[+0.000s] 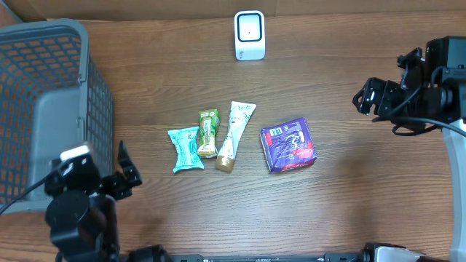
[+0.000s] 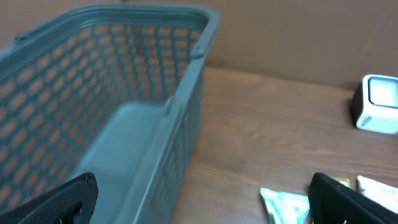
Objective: Scan the item barcode
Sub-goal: 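Move the right gripper to the purple package and grasp it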
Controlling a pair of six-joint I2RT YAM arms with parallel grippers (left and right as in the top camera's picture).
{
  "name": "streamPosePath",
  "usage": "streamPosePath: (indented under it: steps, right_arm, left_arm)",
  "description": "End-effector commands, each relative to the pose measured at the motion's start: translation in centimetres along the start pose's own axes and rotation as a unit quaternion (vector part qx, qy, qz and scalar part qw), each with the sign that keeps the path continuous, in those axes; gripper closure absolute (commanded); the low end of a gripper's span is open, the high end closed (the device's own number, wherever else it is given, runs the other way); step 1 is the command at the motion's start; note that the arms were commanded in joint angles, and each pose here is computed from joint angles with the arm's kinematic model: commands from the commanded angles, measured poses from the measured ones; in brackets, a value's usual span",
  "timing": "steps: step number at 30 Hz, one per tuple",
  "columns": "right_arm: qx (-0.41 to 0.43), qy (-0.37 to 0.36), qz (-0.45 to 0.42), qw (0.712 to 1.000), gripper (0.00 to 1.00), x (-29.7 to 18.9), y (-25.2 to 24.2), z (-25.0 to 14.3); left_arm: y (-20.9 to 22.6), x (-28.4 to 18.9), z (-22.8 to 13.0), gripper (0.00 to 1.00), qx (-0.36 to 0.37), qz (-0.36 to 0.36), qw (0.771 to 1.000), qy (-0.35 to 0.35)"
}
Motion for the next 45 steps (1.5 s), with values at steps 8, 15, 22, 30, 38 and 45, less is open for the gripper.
streamPosePath:
  steps: [8,15,22,30,38,45]
  right_arm:
    - [-0.017,-0.001,0.002,1.000,0.05,-0.1,0.2,-0.1]
    - [-0.017,-0.001,0.002,1.000,0.05,-0.1,0.2,-0.1]
    - [-0.017,-0.001,0.002,1.000,0.03,-0.1,0.2,-0.1]
    - [-0.015,0.005,0.000,1.000,0.02,-0.1,0.1,-0.3]
    - [-0.013,0.012,-0.003,1.000,0.01,-0.1,0.0,-0.5]
    - [-0.070,0.043,0.042,0.996,0.01,-0.1,0.5,-1.2]
  left_arm:
    - [-3.2,4.2,-4.2,0.00,0.118,-0.151,0.981,-0.017]
    - [-3.3,4.4,-4.0,0.01,0.126,-0.151,0.980,-0.032]
    - [-2.6,4.5,-5.9,0.00,0.128,-0.105,0.985,0.046]
    - [-2.9,4.1,-7.6,0.00,0.128,-0.126,0.978,0.104]
    - [-3.1,3.8,-8.8,0.00,0.128,-0.137,0.971,0.145]
    - [-3.1,3.8,-8.8,0.00,0.128,-0.137,0.971,0.145]
Point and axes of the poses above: each gripper's point midway between its finger pads, its own x axis out along the fingers, its own y axis along the line the jaws close on, z = x × y, the point moved 10 cm from there along -x, back along the fingers, and after that the axes turned 8 degrees about x, right-handed, at the moved point
